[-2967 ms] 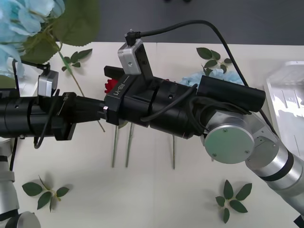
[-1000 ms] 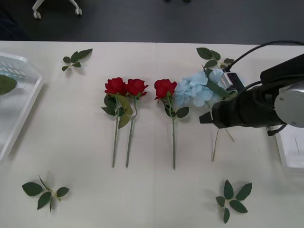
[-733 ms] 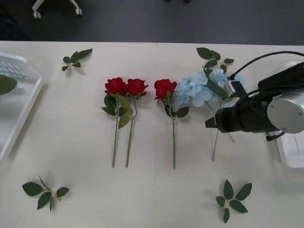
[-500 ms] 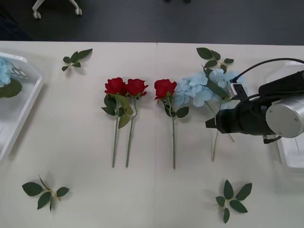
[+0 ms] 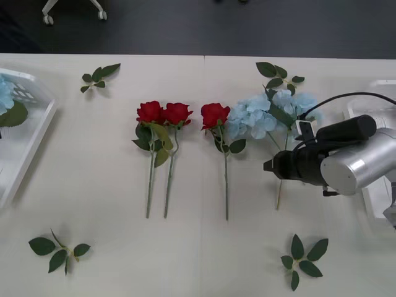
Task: Put the red flowers into the right box and the blue flowers into the left box
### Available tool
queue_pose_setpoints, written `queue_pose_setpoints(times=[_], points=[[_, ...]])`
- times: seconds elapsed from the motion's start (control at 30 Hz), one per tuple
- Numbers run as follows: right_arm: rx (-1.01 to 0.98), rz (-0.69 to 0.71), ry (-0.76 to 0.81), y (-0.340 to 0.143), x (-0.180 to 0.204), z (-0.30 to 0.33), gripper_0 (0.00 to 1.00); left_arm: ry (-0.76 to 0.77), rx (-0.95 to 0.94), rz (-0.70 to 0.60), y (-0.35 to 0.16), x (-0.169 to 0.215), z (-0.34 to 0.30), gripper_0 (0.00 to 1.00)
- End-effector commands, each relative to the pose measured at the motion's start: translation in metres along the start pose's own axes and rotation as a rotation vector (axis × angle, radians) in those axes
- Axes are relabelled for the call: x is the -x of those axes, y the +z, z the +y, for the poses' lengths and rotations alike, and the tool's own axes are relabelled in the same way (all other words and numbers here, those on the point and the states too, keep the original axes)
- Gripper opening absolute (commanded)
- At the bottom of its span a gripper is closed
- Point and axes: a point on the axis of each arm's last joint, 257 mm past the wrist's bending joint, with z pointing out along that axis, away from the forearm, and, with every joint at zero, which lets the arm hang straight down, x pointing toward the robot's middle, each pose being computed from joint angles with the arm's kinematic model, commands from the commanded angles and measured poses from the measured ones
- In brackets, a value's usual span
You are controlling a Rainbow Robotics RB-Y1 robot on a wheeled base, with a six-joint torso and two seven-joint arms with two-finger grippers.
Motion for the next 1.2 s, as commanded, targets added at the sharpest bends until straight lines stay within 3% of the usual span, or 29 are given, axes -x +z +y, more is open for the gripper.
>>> queue_pose_setpoints(times=[0.03,0.43,0.67,0.77,0.93,1.2], points=[[0.013,-0.038,0.055,0.007,0.022,0.016,1.00,-0.118,-0.074,-0.018,-0.004,0.020,-0.045,1.00],[-0.007,-0.070,0.058,0.014,0.041,0.011,1.00,-0.231,-0.056,0.019,0.030,0.016,-0.154,1.00],[-0.031,-0.075,0.040,0.015,0.040,0.005,0.98,-0.188,-0.032,0.124,0.049,0.009,-0.208,1.00],[-0.046,-0.077,0.025,0.016,0.040,0.002,0.50,-0.145,-0.005,0.165,0.055,0.005,-0.227,1.00],[-0.068,-0.082,0.003,0.017,0.039,-0.001,0.00,-0.120,0.029,0.204,0.077,0.000,-0.260,1.00],[-0.076,-0.084,0.001,0.017,0.039,-0.004,0.00,-0.076,0.087,0.293,0.115,-0.010,-0.297,1.00]])
